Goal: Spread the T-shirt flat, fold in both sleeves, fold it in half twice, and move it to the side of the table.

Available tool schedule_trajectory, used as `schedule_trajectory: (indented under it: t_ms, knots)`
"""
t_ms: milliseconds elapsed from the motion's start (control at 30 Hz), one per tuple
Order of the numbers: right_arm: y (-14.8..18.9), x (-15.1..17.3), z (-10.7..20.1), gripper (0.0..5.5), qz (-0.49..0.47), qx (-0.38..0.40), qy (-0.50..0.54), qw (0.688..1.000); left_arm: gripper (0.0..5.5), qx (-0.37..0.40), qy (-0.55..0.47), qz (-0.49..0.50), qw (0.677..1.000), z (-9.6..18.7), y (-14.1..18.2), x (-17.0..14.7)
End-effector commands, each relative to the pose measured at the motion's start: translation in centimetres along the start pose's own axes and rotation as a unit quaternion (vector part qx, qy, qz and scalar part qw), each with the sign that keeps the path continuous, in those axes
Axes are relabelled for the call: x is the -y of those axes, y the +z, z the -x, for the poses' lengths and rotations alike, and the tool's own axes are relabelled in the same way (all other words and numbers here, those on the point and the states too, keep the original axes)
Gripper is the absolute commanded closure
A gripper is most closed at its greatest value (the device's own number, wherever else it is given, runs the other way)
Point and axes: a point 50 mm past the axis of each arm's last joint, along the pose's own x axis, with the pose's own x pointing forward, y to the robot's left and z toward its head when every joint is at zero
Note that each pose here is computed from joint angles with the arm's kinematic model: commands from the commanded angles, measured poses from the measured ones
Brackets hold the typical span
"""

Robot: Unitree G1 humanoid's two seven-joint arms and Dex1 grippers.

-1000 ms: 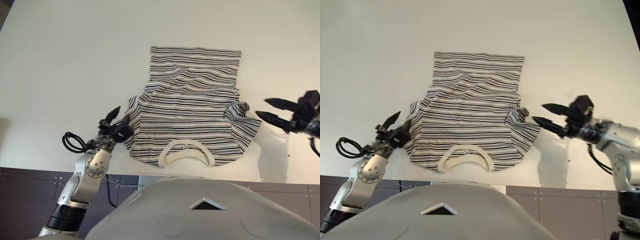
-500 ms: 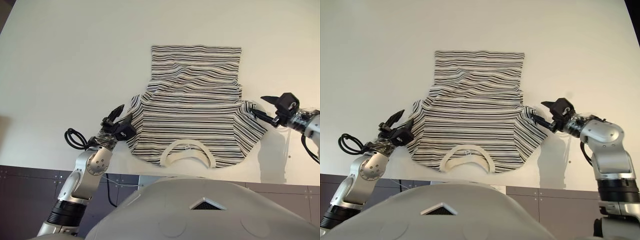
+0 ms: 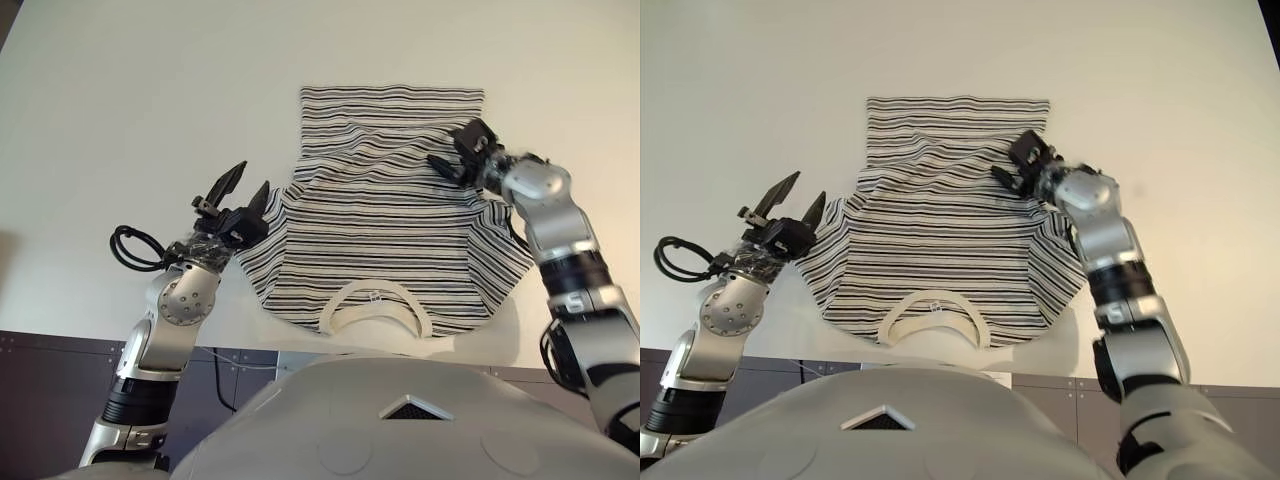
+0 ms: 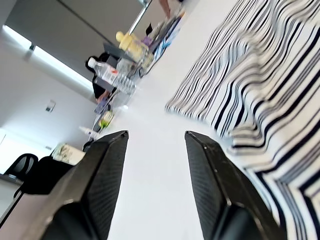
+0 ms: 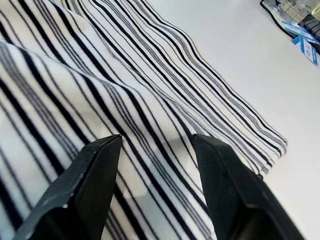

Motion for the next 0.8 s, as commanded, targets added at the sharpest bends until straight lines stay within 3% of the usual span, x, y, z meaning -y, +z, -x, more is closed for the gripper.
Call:
schedule_trajectory:
  t_ms: [33,200,300,400,500,567,800]
  knots:
    - [-2.0,0.4,-2.0,2.90,-0.016,-0.086,-0.025,0.996,3.41,0.010,-0.035,0.016,0.999,-0.5,0.1,1.1]
    - [-3.8,1.2,-0.8,2.90,-0.035,-0.086,-0.062,0.994,3.41,-0.006,-0.060,0.025,0.998,-0.7,-0.5,2.3]
    - [0.8,2.4,0.5,2.90,-0.103,0.096,-0.104,0.985,3.41,-0.019,-0.086,0.051,0.995,-0.3,-0.7,3.4]
    - [4.5,0.9,0.1,2.90,-0.093,0.155,-0.037,0.983,3.41,-0.004,-0.136,0.074,0.988,0.4,-0.1,4.4]
    - [6.2,-1.7,-1.8,2.90,-0.045,0.120,0.069,0.989,3.41,-0.001,-0.282,0.077,0.956,1.9,0.0,6.4]
    - [5.9,-1.9,-2.6,2.90,-0.020,0.081,0.084,0.993,3.41,-0.010,-0.337,0.062,0.939,3.0,-0.4,6.9]
    - [4.0,0.8,-1.2,2.90,0.002,0.032,0.048,0.998,3.41,-0.031,-0.357,0.003,0.934,3.2,-2.1,4.6]
